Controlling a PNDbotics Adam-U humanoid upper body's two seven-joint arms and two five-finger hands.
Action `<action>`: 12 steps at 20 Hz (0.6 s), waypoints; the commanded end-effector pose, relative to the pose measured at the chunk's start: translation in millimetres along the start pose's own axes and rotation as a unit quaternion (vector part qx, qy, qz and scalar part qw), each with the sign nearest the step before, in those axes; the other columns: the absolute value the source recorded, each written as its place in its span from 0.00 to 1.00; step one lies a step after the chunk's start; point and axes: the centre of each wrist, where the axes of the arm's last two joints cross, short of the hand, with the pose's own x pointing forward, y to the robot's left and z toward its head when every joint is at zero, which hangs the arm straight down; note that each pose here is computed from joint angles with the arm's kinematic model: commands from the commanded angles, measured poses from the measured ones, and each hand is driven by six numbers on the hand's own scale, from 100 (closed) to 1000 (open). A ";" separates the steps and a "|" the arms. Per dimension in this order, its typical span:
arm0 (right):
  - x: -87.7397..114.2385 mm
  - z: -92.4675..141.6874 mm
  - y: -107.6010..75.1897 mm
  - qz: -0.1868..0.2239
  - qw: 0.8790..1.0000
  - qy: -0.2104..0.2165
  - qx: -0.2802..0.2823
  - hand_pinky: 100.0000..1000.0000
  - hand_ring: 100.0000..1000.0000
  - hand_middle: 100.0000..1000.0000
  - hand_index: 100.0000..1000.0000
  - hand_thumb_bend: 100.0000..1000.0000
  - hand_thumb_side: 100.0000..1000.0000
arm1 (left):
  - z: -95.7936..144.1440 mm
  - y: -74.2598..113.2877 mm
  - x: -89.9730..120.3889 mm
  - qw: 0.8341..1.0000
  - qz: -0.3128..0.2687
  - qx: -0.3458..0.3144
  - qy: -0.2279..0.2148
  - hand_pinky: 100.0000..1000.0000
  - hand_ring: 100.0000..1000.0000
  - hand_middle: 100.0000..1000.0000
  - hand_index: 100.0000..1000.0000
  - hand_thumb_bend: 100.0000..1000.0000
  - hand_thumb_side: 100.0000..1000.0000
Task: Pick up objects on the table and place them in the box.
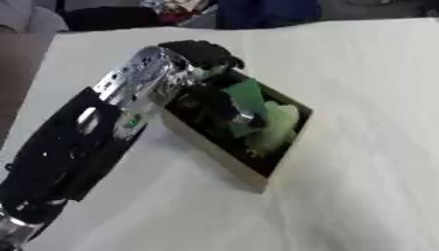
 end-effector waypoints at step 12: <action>9.6 -1.4 -3.7 0.006 1.000 -0.015 -0.012 1.00 0.95 0.79 0.83 0.00 0.87 | 83.4 55.1 -1.4 0.975 0.066 0.209 -0.043 0.81 0.89 0.76 0.97 0.48 0.95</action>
